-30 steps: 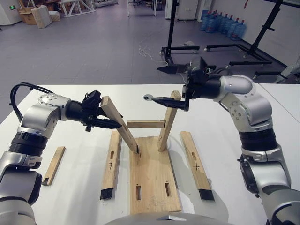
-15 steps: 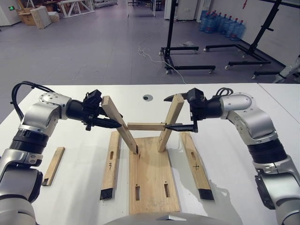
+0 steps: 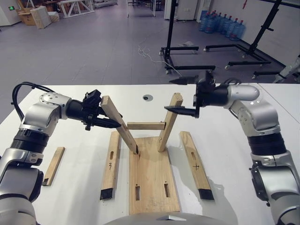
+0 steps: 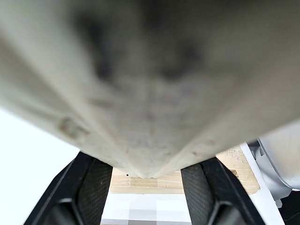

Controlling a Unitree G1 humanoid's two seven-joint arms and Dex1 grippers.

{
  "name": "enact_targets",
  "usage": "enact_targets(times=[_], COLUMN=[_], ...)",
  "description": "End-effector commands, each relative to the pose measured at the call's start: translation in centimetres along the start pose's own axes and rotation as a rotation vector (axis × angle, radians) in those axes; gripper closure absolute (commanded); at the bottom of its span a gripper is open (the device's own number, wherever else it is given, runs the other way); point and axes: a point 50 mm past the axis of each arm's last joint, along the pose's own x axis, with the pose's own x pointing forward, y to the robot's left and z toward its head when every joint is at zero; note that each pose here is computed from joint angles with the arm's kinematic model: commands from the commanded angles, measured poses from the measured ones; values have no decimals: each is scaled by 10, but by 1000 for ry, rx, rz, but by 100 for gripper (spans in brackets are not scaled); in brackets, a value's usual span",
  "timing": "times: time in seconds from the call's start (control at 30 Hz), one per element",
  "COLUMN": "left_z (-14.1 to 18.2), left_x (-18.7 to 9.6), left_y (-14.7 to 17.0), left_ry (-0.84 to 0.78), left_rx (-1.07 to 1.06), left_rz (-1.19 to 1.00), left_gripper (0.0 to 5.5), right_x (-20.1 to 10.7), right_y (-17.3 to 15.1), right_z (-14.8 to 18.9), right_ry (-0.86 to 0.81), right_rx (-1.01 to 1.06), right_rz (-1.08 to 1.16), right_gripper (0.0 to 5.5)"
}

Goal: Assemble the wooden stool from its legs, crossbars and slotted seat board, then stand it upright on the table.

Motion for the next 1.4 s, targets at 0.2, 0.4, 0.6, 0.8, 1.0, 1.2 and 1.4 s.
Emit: enact_targets(times=[0.2,0.4,0.6,0.8,1.0,1.2,1.4], left_z=[-81,-81,-83,-89,-100,-108,-109], left_x=[15,20,31,42,54,63,68], left_y=[-1,0,1,2,0,-2,-7], left_ry=[264,308,371,393,436,438,379], left_rx=[-284,-274,-260,-267,-274,-299,-422], left_rz=[15,-24,-64,-95,-132,-163,-223], left_gripper=[349,349,349,349,349,349,349], right_x=[-8,-10,-13,-12,-14,-13,-12], right_y=[18,30,39,44,43,44,46], right_z=[9,-11,-28,-35,-41,-44,-45], right_ry=[14,130,204,211,217,220,224], right_rx=[72,99,141,163,179,184,184], right_rz=[141,165,180,181,163,162,176], right_gripper=[15,15,15,15,15,15,15])
